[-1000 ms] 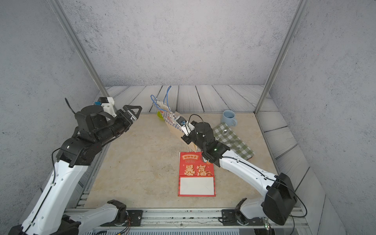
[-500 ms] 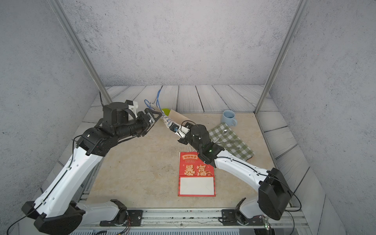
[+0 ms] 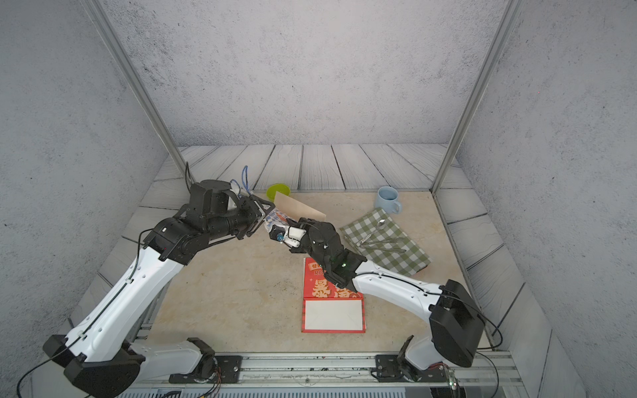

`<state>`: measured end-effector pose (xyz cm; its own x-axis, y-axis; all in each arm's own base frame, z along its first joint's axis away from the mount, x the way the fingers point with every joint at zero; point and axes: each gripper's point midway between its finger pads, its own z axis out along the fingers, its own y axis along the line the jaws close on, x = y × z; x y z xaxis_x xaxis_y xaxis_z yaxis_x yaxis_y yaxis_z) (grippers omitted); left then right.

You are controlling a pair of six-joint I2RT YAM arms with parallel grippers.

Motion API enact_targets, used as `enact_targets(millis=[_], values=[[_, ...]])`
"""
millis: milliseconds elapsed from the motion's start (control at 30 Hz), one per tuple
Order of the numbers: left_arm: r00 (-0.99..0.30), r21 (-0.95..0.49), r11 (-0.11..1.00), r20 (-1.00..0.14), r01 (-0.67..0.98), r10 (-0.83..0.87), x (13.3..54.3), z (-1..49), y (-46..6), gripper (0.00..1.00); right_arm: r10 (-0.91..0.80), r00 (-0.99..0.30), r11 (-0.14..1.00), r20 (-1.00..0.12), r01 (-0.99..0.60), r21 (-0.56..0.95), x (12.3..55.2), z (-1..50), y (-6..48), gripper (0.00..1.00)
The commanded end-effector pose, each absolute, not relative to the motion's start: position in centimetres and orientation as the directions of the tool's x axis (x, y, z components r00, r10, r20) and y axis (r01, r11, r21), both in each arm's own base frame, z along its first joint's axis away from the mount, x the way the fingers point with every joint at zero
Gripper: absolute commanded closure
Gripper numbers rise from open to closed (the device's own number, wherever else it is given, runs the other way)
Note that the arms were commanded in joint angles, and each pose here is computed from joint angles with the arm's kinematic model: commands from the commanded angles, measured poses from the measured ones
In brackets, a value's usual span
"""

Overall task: Put away the paper bag
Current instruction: Press the paper bag.

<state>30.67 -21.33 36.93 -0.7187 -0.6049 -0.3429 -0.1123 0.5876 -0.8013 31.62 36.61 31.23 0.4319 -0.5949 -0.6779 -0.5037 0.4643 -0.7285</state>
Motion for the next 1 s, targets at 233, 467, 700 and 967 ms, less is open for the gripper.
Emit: enact_targets(millis=[233, 467, 700, 967], values=[[-0.705, -0.773, 0.613, -0.344, -0.162, -0.62, 30.9, 35.3, -20.7, 0.77, -0.596, 0.445, 0.491, -0.668, -0.457, -0.742, 31.4, 31.8, 37.0, 1.0], [-0.695, -0.773, 0.611, -0.345, -0.172, -0.631, 31.0, 35.2, -20.5, 0.95, -0.609, 0.452, 0.48, -0.652, -0.445, -0.756, 31.3, 31.5, 37.0, 0.98], [-0.691, -0.765, 0.622, -0.359, -0.167, -0.628, 31.3, 34.9, -20.5, 1.0, -0.607, 0.449, 0.461, -0.656, -0.473, -0.751, 30.6, 30.9, 36.9, 0.35], [-0.686, -0.672, 0.741, -0.53, -0.019, -0.498, 32.9, 34.6, -20.7, 1.0, -0.5, 0.377, 0.492, -0.78, -0.617, -0.614, 26.6, 31.5, 33.8, 0.01]])
